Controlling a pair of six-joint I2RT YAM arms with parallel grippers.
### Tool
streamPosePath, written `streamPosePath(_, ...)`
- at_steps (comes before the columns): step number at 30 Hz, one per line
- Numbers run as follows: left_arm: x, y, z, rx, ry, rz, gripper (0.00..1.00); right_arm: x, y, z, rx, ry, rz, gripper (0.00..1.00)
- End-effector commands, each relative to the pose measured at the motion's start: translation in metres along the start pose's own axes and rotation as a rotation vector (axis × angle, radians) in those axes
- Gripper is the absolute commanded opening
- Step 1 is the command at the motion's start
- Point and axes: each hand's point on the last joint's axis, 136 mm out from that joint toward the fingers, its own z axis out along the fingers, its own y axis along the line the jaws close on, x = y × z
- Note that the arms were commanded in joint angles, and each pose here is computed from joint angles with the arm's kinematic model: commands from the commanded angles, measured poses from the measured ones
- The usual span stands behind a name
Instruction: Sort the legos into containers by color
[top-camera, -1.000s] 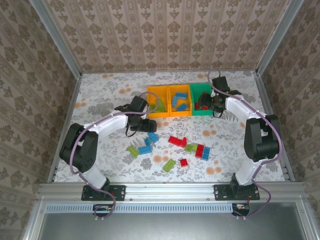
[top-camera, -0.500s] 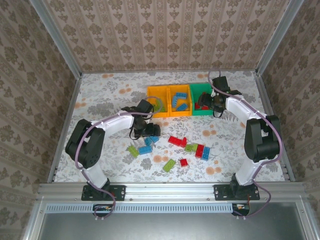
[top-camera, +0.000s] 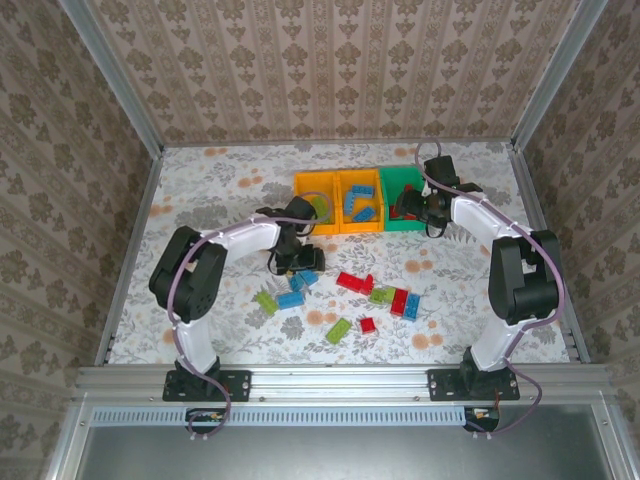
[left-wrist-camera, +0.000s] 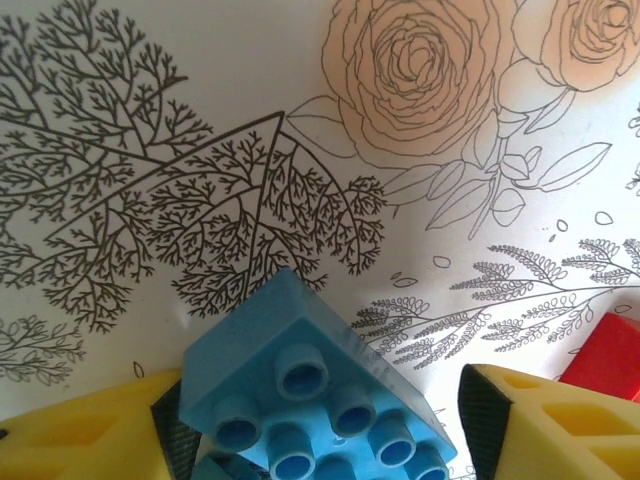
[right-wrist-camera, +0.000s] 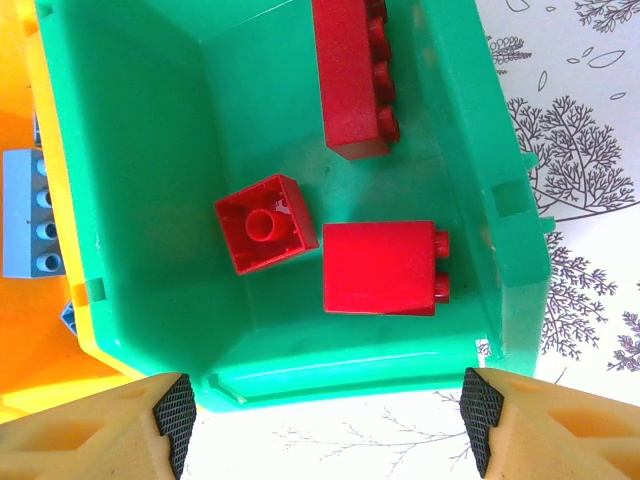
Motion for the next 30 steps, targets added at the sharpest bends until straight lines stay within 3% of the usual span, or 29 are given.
streamPosePath(1,-0.005,-0.004,0.014,-0.009,0.022,0.009,0.65,-0.002,-0.001,-0.006,0.007,-0.017,0.004,0.74)
streamPosePath(9,-0.022,0.014,0.005,-0.137,-0.022,0.083,0.49,-0.001,-0.004,-0.008,0.023,-0.018,0.003,0.75)
streamPosePath(17,-0.034,0.021,-0.006,-0.169,-0.069,0.102,0.35,0.001,-0.002,-0.007,0.010,-0.016,0.010,0.75)
streamPosePath(23,-0.051,-0.001,-0.028,-0.084,-0.173,0.139,0.28,0.005,0.000,-0.008,0.002,-0.011,-0.003,0.75)
streamPosePath(30,-0.086,-0.050,-0.080,0.087,-0.351,0.211,0.27,0.006,0.009,-0.020,-0.045,-0.053,-0.010,0.75)
